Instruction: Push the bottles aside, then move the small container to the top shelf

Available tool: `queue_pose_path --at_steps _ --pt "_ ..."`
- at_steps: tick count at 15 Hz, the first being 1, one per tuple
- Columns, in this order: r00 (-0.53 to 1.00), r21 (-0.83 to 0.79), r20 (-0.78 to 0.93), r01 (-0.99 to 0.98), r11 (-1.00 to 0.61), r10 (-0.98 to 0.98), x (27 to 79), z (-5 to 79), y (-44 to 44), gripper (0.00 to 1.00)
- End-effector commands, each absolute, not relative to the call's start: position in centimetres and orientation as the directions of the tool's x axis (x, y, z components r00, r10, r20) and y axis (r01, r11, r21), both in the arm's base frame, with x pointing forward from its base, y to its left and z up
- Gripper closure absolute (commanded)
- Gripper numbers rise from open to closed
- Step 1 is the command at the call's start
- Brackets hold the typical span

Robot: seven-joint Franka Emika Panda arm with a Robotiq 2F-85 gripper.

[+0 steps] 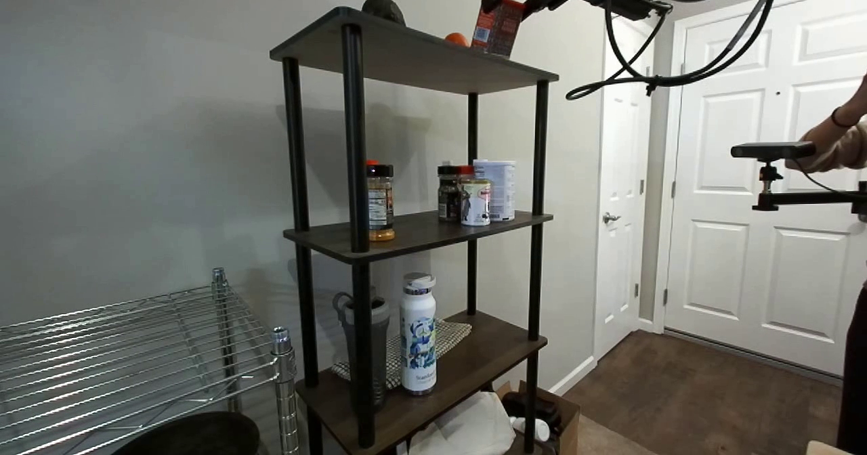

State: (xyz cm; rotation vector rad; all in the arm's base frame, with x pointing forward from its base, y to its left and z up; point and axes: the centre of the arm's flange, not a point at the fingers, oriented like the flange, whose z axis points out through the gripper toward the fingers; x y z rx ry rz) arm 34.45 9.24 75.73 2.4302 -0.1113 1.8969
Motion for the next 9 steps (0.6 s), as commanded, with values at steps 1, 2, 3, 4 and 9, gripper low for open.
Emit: queue_pose_path --at_steps 1,2,3,4,9 --pt "0.226 0.033 0.974 -0.098 -0.995 0.010 34.2 77.8 9.3 0.51" --pt "0.225 0.042 0.974 -0.098 -0.994 0.018 34.1 78.4 9.3 0.51" --pt "0.229 0.049 0.973 -0.095 -0.994 0.026 34.1 78.9 9.3 0.51" --pt "0.232 0.061 0.972 -0.095 -0.994 0.038 34.0 79.4 9.4 0.51" --pt "0.276 0.133 0.956 -0.108 -0.985 0.099 33.3 82.4 9.8 0.51"
